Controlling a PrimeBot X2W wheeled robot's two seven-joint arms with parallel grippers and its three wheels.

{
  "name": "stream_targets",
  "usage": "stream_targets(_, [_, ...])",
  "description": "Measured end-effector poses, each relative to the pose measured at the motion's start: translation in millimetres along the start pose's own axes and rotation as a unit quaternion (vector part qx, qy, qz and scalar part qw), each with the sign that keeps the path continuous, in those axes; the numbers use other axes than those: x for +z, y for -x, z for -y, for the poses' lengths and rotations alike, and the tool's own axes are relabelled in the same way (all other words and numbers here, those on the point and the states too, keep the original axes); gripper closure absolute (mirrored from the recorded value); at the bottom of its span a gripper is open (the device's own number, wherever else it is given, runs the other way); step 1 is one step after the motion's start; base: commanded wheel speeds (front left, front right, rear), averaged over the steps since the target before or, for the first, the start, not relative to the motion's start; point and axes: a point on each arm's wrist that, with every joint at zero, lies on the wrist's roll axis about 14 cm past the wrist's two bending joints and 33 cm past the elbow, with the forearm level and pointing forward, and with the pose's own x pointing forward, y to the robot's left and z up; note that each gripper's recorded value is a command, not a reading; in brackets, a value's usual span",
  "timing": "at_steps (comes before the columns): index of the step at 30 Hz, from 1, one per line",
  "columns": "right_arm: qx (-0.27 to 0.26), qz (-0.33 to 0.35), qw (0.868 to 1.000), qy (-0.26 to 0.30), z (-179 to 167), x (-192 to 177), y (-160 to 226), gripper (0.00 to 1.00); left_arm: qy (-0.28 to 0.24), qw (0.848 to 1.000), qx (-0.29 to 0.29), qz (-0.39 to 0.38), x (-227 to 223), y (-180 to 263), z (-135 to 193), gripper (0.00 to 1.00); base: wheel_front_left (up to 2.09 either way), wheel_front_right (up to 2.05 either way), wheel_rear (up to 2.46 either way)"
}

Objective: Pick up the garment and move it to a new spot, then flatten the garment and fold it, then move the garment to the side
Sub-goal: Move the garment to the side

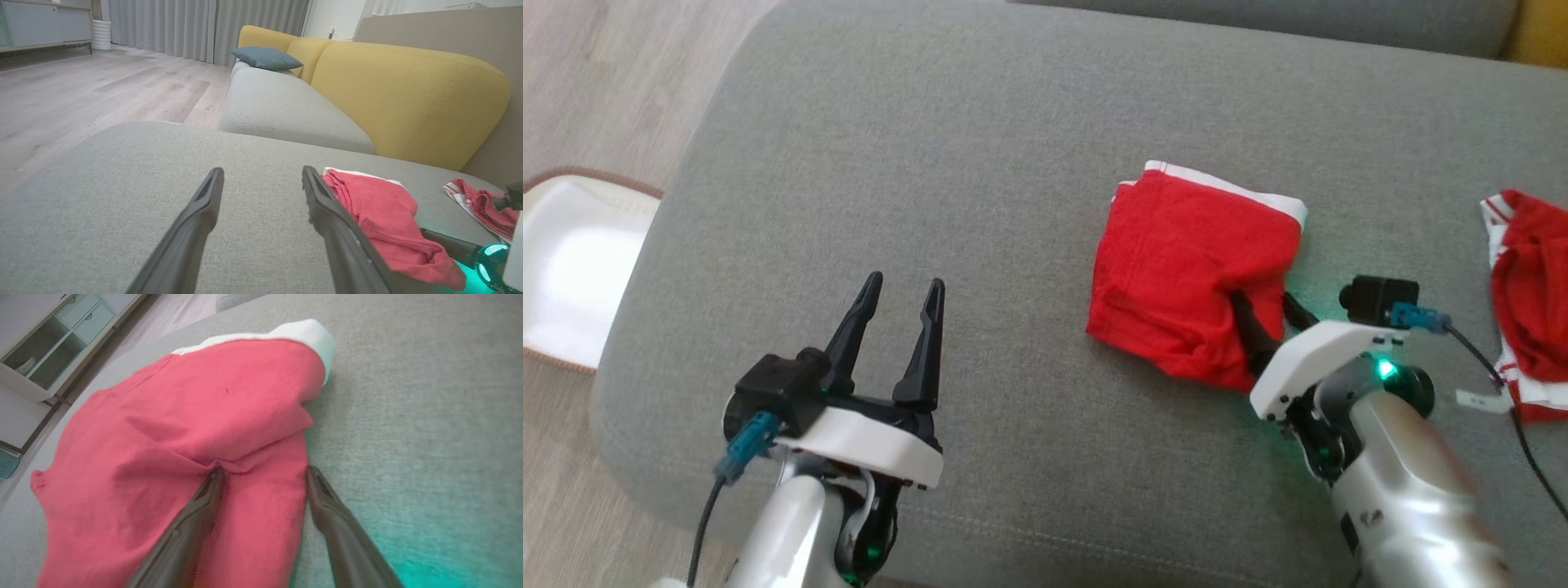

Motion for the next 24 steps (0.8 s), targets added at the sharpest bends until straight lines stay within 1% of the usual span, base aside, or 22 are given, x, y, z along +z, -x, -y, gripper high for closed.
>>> stream_targets(11, [0.008,-0.028,0.999,0.032,-2,-2,-18,0.00,0.003,1.000,0.003,-0.009,-6,-6,-3,0.00,0.00,0.00,0.00])
stream_targets(12, [0.009,-0.030,0.999,0.034,-3,-2,-19,0.48,0.002,1.000,0.001,-0.006,-4,-9,-2,0.00,0.00,0.00,0.00])
stream_targets(13, [0.010,-0.032,0.999,0.040,-3,-2,-19,0.48,0.001,1.000,0.000,-0.003,-3,-11,-2,0.00,0.00,0.00,0.00])
stream_targets(14, [0.009,-0.033,0.998,0.045,-2,-2,-20,1.00,0.000,1.000,-0.002,-0.001,-1,-12,-1,0.00,0.00,0.00,0.00])
stream_targets(19, [0.008,-0.023,0.997,0.074,0,0,-17,1.00,0.001,1.000,-0.007,0.003,1,-15,2,0.00,0.00,0.00,0.00])
stream_targets(24, [0.005,-0.006,0.989,0.147,3,8,-10,1.00,0.003,1.000,-0.015,0.007,4,-16,8,0.00,0.00,0.00,0.00])
